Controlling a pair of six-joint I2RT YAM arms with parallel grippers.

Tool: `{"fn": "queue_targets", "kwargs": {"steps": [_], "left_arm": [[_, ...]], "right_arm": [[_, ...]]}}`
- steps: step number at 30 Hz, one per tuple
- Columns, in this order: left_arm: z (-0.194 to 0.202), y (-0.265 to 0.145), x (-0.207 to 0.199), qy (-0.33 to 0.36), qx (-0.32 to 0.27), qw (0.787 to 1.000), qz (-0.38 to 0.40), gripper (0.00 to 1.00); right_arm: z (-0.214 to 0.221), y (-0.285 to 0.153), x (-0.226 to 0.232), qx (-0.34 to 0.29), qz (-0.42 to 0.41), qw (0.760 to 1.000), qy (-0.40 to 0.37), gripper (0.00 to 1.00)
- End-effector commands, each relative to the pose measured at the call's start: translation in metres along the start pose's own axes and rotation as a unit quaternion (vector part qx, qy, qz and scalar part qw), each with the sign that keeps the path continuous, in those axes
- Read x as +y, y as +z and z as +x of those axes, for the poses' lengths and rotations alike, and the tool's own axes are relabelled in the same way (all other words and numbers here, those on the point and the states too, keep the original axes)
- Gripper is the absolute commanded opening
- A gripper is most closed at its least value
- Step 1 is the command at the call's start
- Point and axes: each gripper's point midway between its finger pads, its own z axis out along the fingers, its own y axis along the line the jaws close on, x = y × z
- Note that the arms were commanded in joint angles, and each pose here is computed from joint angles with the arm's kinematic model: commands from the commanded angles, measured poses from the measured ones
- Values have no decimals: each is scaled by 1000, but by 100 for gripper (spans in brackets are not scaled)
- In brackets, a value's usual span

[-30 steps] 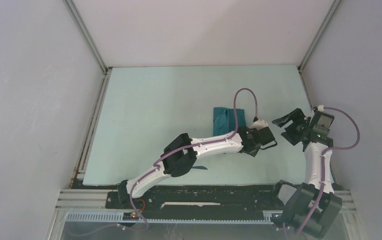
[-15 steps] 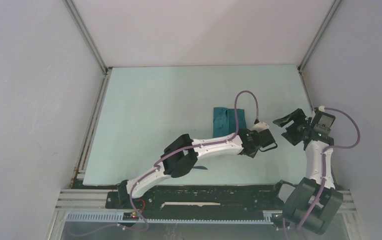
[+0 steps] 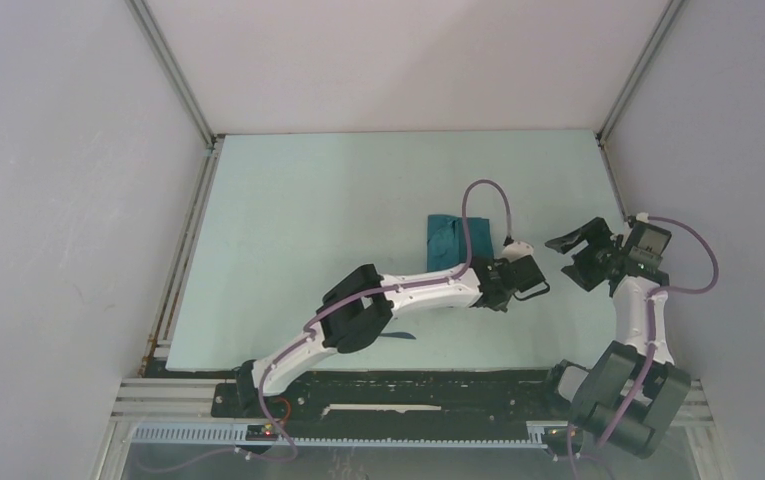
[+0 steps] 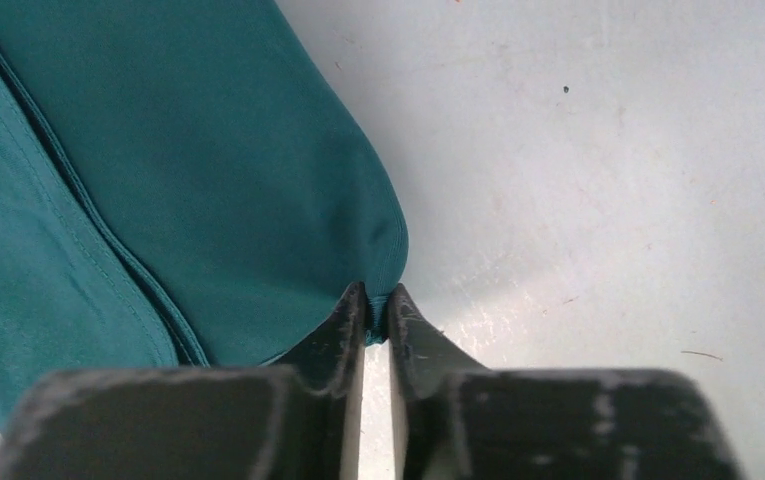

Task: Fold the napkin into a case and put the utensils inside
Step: Pick up the 2/3-rectangle-folded napkin from the center of the board.

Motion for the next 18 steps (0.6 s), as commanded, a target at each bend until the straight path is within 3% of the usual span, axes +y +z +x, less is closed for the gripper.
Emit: {"fn": "queue_targets", "kwargs": {"steps": [1,5,11,18], "left_arm": [[-15,-19,4,-17,-4,999,27,7],[-29,-35,3,-52,-12,995,82,0],[-28,-62,3,-106,-14,981,162,0],[-34,-81,11,-130,-23,972,195,0]], "right_arm": [[1,6,6,7,-15,1000,-19,85],[19,17,20,48,-42,998,-28,91],[38,39,28,123,-87,989,9,93],[74,60,48,191,-117,975,3,96]]}}
